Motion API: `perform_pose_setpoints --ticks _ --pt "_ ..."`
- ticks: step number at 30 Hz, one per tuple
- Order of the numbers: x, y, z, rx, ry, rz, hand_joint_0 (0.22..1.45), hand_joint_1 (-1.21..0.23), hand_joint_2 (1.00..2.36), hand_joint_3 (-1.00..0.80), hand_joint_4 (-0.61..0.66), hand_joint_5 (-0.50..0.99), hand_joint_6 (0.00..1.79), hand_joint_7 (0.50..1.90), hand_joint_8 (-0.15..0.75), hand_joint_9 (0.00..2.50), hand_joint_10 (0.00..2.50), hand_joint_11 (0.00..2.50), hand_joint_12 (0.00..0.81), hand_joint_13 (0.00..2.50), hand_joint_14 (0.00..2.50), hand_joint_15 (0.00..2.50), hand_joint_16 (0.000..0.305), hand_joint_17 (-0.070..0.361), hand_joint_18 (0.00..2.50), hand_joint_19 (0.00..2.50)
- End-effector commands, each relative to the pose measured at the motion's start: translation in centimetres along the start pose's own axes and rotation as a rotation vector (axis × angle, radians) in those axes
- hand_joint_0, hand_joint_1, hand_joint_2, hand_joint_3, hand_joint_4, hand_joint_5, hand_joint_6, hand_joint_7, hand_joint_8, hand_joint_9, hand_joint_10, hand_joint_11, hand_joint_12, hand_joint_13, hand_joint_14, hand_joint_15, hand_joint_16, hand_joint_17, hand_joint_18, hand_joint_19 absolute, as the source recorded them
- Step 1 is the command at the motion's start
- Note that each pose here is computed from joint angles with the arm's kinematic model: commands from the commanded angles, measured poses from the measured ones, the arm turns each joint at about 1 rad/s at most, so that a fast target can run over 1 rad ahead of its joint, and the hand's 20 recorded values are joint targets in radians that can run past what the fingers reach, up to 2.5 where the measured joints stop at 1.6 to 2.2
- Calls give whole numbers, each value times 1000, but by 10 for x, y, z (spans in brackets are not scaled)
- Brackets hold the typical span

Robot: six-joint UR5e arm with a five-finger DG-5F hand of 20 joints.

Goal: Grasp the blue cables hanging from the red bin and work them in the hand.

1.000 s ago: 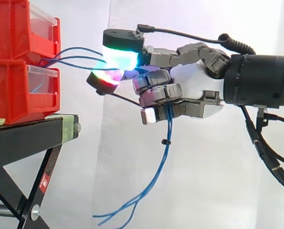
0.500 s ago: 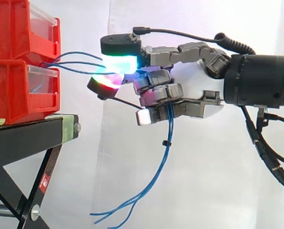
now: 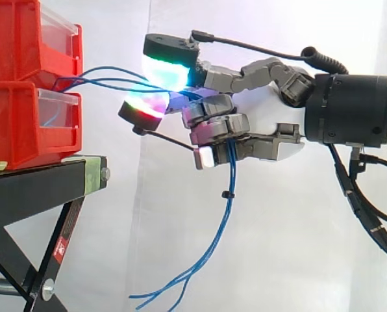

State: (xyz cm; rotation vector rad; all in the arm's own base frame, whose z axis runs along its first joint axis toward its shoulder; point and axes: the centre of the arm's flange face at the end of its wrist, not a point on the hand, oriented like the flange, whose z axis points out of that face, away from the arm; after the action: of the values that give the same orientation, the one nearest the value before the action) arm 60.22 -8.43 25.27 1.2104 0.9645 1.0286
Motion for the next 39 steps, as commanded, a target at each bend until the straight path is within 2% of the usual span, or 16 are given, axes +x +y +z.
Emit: perform_pose_setpoints --ticks 1,11,17,21,26,33,35,39 --pt "0 0 0 0 0 0 932 -636 1019 -541 228 194 380 1338 487 584 2500 2500 530 970 2500 1845 43 98 1323 715" --pt "0 0 0 0 0 0 968 -680 1023 -341 236 168 370 1326 503 504 2500 2500 556 936 2500 1879 44 100 1298 764" --pt "0 0 0 0 -1 0 941 -705 1021 -372 236 117 390 1320 512 424 2500 2500 555 874 2500 1896 46 104 1244 786" --pt "0 0 0 0 -1 1 946 -720 1023 -203 233 74 418 1300 510 361 2500 2500 561 839 2500 1877 46 104 1183 820" --pt "0 0 0 0 -3 1 874 -748 1019 -256 235 46 386 1322 507 309 2500 2500 565 794 2500 1886 48 109 1128 735" --pt "0 0 0 0 -1 3 869 -753 1020 -263 235 30 380 1331 507 277 2500 2500 565 761 2500 1902 49 110 1108 761" --pt "0 0 0 0 -1 3 882 -758 1019 -213 239 26 393 1318 506 270 2500 2500 568 766 2500 1880 51 114 1108 736" --pt "0 0 0 0 -3 3 908 -757 1017 17 253 19 449 1275 505 266 2500 2500 575 781 2500 1863 55 124 1121 618"
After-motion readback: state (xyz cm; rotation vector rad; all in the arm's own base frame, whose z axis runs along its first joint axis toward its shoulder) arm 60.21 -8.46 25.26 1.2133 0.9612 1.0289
